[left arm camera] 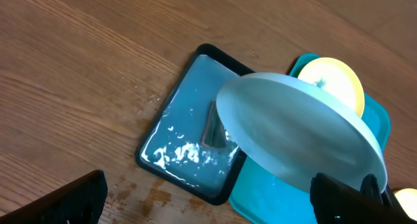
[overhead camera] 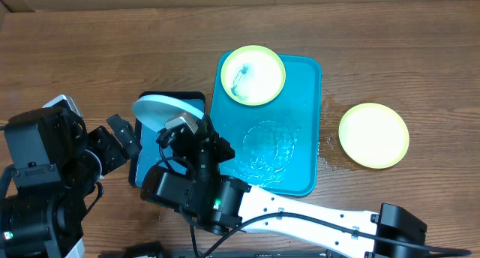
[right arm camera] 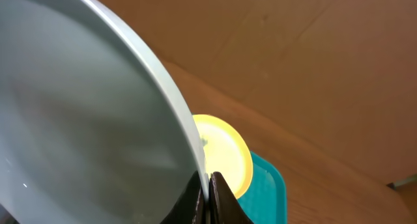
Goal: Clean dirty plates on tray and stack at the side
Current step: 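Lift the light-blue plate with the right gripper and tilt it over the water tray, then carry the light-blue plate right and set it on the yellow plate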
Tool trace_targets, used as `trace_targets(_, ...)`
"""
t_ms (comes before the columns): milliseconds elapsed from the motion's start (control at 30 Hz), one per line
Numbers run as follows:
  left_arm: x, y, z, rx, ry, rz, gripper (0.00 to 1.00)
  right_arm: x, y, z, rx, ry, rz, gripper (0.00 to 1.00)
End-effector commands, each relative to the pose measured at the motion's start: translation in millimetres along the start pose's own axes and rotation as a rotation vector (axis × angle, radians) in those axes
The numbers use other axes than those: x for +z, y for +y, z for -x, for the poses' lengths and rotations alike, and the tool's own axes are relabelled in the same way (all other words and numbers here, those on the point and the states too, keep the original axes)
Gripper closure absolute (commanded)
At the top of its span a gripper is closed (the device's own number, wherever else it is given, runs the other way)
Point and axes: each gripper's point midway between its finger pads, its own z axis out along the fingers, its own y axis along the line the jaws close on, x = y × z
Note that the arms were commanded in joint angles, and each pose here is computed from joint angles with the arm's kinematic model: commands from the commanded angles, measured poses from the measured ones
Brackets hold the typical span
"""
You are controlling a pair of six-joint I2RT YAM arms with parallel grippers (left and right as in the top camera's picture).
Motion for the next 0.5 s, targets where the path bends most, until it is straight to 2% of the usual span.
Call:
trace_targets(0, -0.3, -0.3, 0.8, -0.013, -0.001, -0.003, 0.00, -7.2, -29.5, 21.2, -0.011, -0.043, -0.076, 0.96)
trace_targets(67, -0.4, -0.3, 0.8, -0.013, -0.001, -0.003, 0.00, -5.1, -26.7, 23.0, 0.041, -0.044, -0.056, 0.96)
trace_targets(200, -0.4, -0.3, 0.8, -0.013, -0.001, -0.003, 0.00, -6.0, -10.0, 15.8, 0.024, -0.013, 0.040, 0.96)
trace_targets(267, -0.3, -0.3, 0.8, -0.013, -0.001, -0.003, 0.00, 5.0, -17.1, 6.3, 0.154, 0.031, 0.029, 0.96)
trace_targets(367, -0.4, -0.3, 0.9, -0.013, -0.002, -0.002, 0.00, 28.1, -12.5, -21.0, 0.354, 0.192, 0.116, 0.96)
trace_targets(467, -0.4, -0.3, 0.8, -0.013, -0.001, -0.003, 0.00, 53.6, -1.6, -42.1, 0.517, 0.396, 0.285, 0.96)
